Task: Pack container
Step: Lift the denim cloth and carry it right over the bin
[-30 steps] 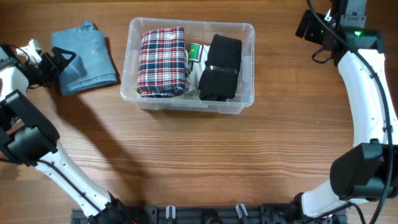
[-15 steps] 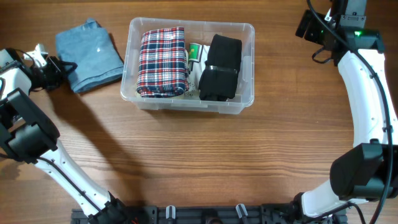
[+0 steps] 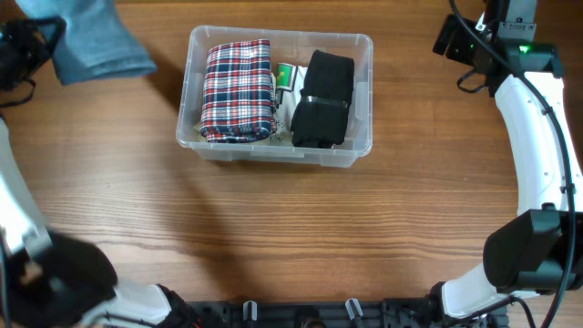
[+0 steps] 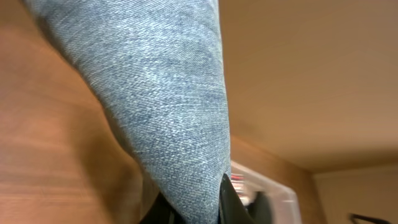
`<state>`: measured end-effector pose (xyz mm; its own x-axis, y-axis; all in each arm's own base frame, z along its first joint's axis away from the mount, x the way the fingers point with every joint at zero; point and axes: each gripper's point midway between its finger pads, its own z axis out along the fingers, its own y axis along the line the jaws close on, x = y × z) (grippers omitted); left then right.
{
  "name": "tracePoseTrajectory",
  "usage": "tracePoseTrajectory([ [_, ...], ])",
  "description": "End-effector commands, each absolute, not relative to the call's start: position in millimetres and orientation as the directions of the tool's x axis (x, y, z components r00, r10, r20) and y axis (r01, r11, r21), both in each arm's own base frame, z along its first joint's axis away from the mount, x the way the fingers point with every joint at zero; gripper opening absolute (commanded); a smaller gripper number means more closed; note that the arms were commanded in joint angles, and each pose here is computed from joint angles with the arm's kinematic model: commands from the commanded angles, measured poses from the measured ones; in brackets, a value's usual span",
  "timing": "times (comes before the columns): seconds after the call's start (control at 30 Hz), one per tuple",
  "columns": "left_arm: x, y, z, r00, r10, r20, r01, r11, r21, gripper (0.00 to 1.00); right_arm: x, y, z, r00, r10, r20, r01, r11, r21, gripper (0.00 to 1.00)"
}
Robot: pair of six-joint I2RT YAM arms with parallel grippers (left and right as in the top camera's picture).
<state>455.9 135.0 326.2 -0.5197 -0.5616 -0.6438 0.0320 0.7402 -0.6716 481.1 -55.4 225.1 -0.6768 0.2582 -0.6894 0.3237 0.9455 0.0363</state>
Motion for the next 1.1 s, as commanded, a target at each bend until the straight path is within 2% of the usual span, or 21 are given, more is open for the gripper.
tracePoseTrajectory([
  [0.0, 418, 58, 414, -0.504, -0.517, -0.692, 0.243, 0.684, -0.688, 0.04, 482, -55, 216, -0.686, 0.274, -0.674, 0.333, 0.942, 0.045, 1.0],
  [0.1, 395, -7, 445, -0.523, -0.439, -0.731, 0.375, 0.652, -0.659, 0.04, 482, -55, 216, -0.686, 0.274, -0.674, 0.332, 0.942, 0.045, 1.0],
  [0.2, 382, -72, 450, -0.58, -0.348, -0.736, 0.48, 0.584, -0.654, 0.04, 482, -55, 216, -0.686, 0.274, -0.674, 0.332, 0.942, 0.045, 1.0],
  [0.3, 374, -149, 430, -0.681, -0.22, -0.698, 0.547, 0.482, -0.685, 0.04, 482, -55, 216, -0.686, 0.274, -0.674, 0.333, 0.942, 0.045, 1.0],
  [0.5, 387, -242, 365, -0.788, -0.062, -0.612, 0.529, 0.441, -0.725, 0.04, 482, -55, 216, -0.686, 0.274, -0.674, 0.332, 0.942, 0.045, 1.0],
  [0.6, 401, -267, 338, -0.808, -0.027, -0.588, 0.524, 0.424, -0.739, 0.04, 482, -55, 216, -0.686, 0.274, -0.674, 0.332, 0.942, 0.045, 1.0],
  [0.8, 432, -278, 305, -0.856, -0.077, -0.511, 0.433, 0.433, -0.791, 0.04, 482, -55, 216, -0.686, 0.274, -0.674, 0.332, 0.942, 0.045, 1.0],
  [1.07, 446, -280, 280, -0.877, -0.138, -0.46, 0.328, 0.527, -0.784, 0.04, 482, -55, 216, -0.686, 0.274, -0.674, 0.333, 0.942, 0.045, 1.0],
])
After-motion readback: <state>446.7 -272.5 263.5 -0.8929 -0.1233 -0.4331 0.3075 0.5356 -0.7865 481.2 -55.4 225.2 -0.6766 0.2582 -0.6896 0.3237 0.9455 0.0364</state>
